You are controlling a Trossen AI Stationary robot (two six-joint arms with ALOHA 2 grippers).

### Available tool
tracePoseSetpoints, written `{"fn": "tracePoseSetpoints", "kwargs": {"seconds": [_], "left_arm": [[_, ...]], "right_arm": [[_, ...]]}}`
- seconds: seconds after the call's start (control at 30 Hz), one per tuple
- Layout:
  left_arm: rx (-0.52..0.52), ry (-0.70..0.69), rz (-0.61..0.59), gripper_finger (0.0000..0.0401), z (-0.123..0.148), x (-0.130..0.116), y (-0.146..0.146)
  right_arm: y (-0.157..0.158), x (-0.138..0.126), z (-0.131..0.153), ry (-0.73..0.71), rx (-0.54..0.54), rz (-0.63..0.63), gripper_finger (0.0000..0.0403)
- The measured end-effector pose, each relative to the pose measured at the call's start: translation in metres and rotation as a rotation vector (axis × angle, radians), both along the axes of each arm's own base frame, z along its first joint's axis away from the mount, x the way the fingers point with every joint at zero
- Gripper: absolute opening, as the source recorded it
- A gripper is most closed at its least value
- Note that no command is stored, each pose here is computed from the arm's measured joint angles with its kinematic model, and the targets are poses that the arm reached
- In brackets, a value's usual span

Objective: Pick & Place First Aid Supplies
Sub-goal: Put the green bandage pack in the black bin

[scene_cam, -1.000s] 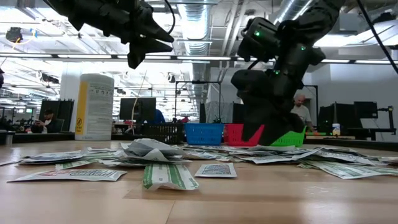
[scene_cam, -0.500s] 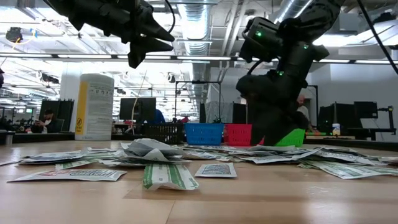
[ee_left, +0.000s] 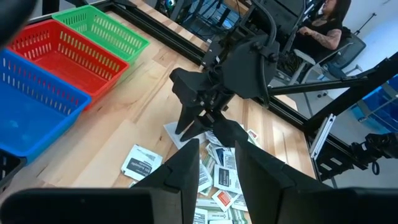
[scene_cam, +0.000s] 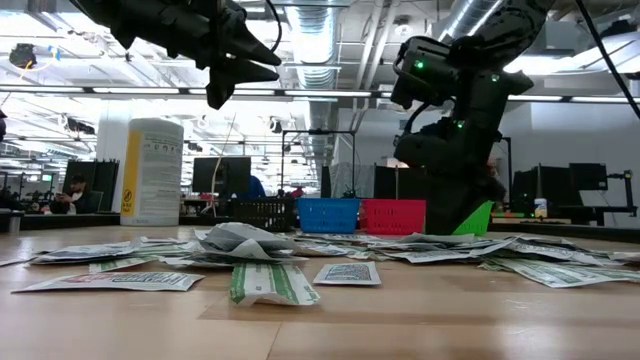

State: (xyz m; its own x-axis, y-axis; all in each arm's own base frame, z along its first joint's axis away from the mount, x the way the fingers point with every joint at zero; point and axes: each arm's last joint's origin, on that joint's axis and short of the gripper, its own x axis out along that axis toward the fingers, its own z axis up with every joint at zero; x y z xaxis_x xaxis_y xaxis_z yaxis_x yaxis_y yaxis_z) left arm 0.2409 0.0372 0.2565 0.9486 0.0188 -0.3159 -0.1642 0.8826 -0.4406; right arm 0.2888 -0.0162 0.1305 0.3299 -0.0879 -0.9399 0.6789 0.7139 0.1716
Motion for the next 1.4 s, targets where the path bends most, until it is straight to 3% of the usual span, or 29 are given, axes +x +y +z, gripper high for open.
{"fn": "tracePoseSetpoints", "kwargs": {"seconds": [0.17,0.37,0.53,0.67,0.87,1.07,1.4], "left_arm": [[0.003,0.0,-0.001,0.0104,0.0,0.0,0.0],[0.003,-0.001,-0.001,0.0104,0.0,0.0,0.0],[0.004,-0.003,-0.001,0.0104,0.0,0.0,0.0],[0.004,-0.003,-0.001,0.0104,0.0,0.0,0.0],[0.004,-0.003,-0.002,0.0104,0.0,0.0,0.0],[0.004,-0.003,-0.002,0.0104,0.0,0.0,0.0],[0.004,-0.003,-0.002,0.0104,0.0,0.0,0.0]], "right_arm": [[0.0,-0.003,0.019,-0.075,-0.011,0.019,0.0108],[0.0,-0.004,0.03,-0.115,-0.034,0.052,0.0176],[0.0,-0.001,0.019,-0.078,-0.05,0.094,0.0238],[0.001,0.002,0.001,-0.015,-0.046,0.093,0.0262],[0.006,0.007,-0.017,0.036,-0.047,0.075,0.0265],[0.01,0.006,-0.018,0.043,-0.041,0.08,0.0258],[0.009,0.004,-0.011,0.03,-0.049,0.071,0.0183]]}}
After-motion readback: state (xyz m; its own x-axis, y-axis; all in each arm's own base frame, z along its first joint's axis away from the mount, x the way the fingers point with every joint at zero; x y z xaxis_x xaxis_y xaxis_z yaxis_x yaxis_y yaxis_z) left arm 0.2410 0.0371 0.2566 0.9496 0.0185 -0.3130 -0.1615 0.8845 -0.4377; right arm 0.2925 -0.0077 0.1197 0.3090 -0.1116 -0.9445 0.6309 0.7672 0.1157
